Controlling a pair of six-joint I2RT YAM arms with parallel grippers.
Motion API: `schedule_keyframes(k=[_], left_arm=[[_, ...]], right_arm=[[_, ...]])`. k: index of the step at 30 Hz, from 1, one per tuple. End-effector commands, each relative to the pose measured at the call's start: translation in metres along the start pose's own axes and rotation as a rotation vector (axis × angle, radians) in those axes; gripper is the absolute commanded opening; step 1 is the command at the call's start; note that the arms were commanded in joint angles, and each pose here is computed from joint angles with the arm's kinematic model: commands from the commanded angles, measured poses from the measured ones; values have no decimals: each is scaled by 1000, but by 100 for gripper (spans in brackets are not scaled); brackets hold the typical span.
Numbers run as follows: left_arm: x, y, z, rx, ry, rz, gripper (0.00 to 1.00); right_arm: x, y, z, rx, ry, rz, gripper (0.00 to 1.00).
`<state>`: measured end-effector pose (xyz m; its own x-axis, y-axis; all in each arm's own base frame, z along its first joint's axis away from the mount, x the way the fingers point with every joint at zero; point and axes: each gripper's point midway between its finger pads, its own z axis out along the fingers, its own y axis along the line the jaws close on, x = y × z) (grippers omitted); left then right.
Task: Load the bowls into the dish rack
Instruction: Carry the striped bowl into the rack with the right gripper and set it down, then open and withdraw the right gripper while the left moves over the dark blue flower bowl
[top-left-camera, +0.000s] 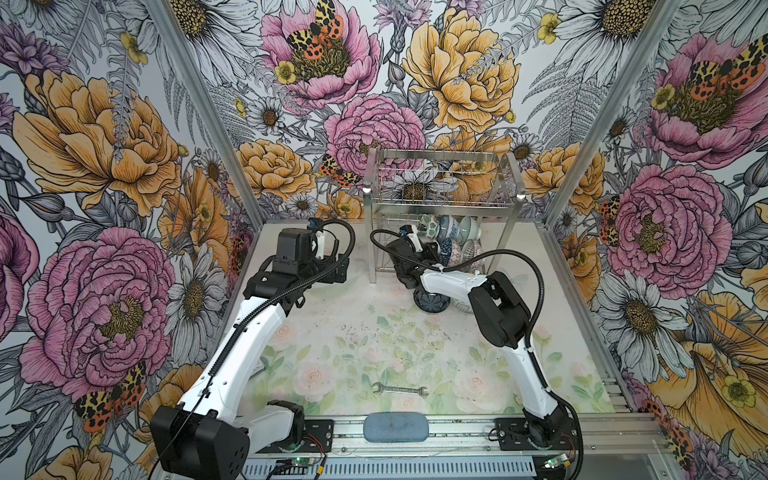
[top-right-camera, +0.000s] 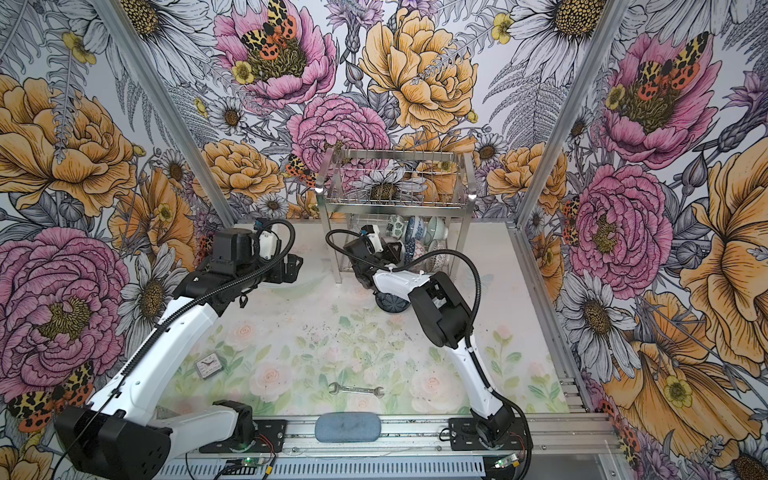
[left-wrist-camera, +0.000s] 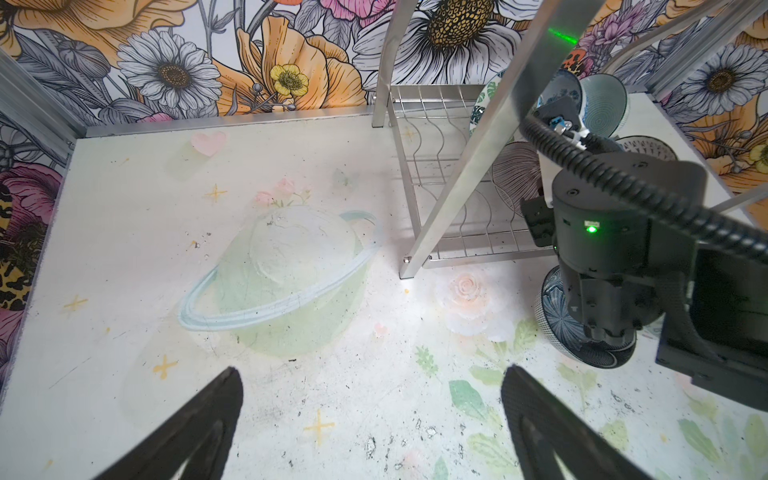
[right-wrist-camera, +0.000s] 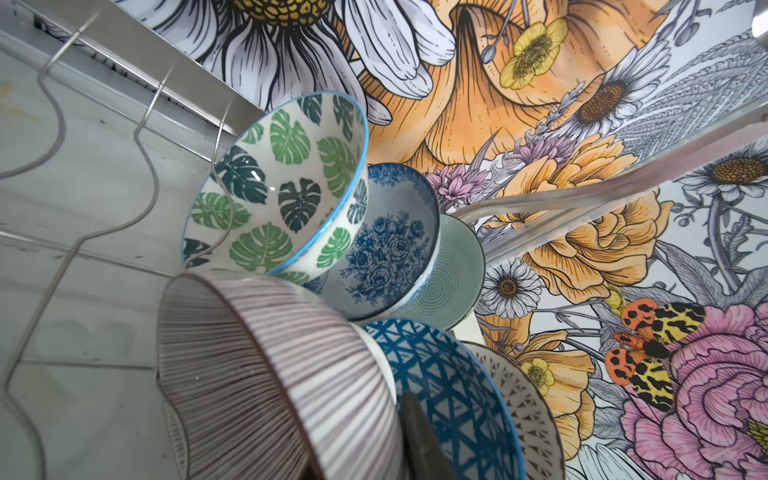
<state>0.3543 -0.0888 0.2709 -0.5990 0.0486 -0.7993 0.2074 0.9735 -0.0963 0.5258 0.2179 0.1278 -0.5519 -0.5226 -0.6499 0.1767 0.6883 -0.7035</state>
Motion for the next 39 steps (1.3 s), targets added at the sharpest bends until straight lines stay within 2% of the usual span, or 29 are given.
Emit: schedule_keyframes(k=[1, 8, 13, 18, 25, 28, 34, 39], left_arm=[[-4, -1, -6, 15, -31, 11, 99], [-4, -1, -7, 17, -33, 10, 99], [-4, -2, -7, 19, -33, 11, 99], [-4, -2, -7, 20, -31, 9, 99], [-3, -1, -6, 15, -30, 11, 99], [-3, -1, -6, 17, -30, 11, 98], [-3, -10, -3, 51, -20, 1, 98], [3, -29, 2, 89, 2, -11, 99]], right_arm=[[-18, -14, -12, -34, -35, 80, 25], [-21, -23, -18, -57, -45, 96, 35], [-26, -31, -25, -86, -59, 115, 46], [-29, -38, -32, -121, -73, 122, 66], [-30, -40, -52, -267, -111, 156, 95], [-28, -39, -65, -347, -143, 160, 100], [-17, -44, -96, -478, -216, 150, 100], [-1, -59, -113, -531, -232, 154, 100]])
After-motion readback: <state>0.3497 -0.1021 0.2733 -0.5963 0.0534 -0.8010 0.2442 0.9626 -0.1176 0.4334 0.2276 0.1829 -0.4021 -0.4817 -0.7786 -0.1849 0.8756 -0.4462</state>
